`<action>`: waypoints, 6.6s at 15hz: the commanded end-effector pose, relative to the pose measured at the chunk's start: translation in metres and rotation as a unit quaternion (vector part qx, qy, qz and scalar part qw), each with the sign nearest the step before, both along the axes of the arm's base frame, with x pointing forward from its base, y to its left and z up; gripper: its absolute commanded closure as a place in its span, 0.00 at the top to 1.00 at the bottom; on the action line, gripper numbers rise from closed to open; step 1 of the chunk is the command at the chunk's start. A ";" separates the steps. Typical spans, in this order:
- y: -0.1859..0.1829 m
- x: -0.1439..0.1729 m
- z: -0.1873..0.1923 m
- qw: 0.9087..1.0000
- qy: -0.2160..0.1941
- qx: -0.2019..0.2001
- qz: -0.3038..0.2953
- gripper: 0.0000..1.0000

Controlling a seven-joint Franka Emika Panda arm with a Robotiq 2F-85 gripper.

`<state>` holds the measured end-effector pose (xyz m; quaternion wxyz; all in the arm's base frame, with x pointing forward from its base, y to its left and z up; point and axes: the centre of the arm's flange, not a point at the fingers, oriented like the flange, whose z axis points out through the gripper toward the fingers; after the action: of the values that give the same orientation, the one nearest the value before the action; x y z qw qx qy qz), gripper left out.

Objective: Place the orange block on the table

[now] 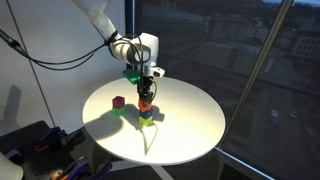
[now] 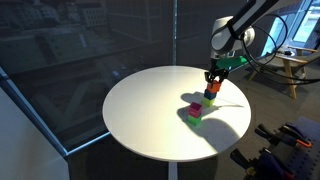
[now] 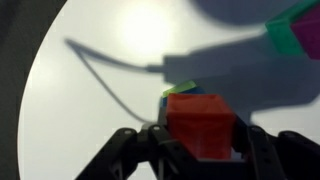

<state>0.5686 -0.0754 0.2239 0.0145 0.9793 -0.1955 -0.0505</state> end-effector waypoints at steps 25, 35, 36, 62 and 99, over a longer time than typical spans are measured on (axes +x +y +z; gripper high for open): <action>0.047 -0.058 0.021 0.988 0.031 -0.058 0.141 0.31; 0.046 -0.067 -0.015 0.986 0.041 -0.051 0.151 0.31; 0.046 -0.067 -0.019 0.986 0.041 -0.050 0.152 0.31; 0.088 -0.064 -0.072 0.982 0.015 -0.031 0.185 0.81; 0.085 -0.084 0.081 0.967 -0.013 0.017 0.255 1.00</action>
<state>0.5035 0.0195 0.2753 0.0156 0.9978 0.0537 -0.0361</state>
